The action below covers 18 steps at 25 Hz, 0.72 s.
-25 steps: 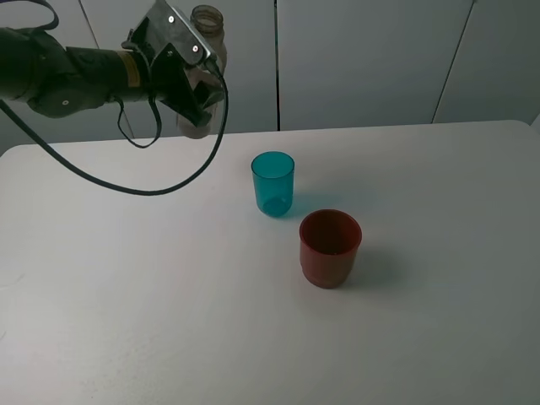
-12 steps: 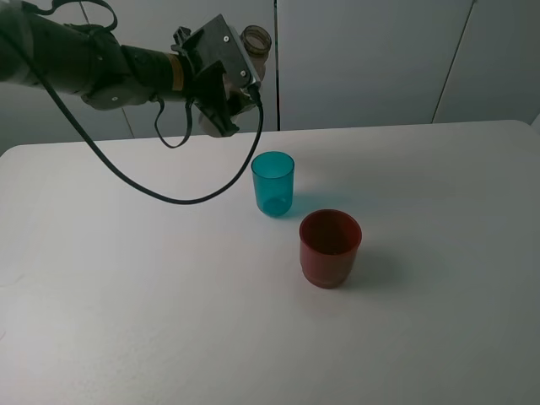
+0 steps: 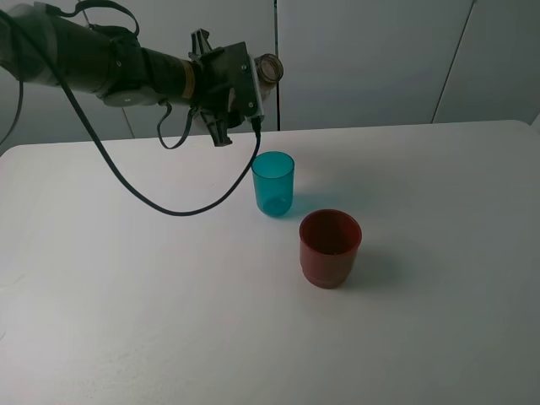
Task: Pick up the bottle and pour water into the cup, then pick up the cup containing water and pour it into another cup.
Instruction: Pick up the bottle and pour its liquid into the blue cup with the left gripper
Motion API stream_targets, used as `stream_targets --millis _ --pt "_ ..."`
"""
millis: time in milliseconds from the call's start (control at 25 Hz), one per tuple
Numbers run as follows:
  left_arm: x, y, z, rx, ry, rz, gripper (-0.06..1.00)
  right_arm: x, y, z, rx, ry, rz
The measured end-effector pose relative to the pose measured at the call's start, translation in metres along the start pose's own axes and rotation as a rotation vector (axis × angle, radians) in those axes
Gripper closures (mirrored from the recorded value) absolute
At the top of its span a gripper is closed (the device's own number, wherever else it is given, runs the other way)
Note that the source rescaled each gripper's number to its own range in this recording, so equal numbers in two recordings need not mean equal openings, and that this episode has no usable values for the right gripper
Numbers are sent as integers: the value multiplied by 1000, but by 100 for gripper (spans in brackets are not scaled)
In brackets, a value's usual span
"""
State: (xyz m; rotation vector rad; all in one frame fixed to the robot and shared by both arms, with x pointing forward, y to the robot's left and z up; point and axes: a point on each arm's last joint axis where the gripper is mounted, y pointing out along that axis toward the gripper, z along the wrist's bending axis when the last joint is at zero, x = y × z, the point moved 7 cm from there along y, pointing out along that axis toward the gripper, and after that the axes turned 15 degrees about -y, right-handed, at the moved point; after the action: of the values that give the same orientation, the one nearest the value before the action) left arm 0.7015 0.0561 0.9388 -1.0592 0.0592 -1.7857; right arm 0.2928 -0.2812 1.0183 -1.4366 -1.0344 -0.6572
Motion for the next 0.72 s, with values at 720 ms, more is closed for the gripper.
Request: stream_targets --millis 720 --pt "-12 5 -9 -27 267 78 92 0 0 0 0 0 0"
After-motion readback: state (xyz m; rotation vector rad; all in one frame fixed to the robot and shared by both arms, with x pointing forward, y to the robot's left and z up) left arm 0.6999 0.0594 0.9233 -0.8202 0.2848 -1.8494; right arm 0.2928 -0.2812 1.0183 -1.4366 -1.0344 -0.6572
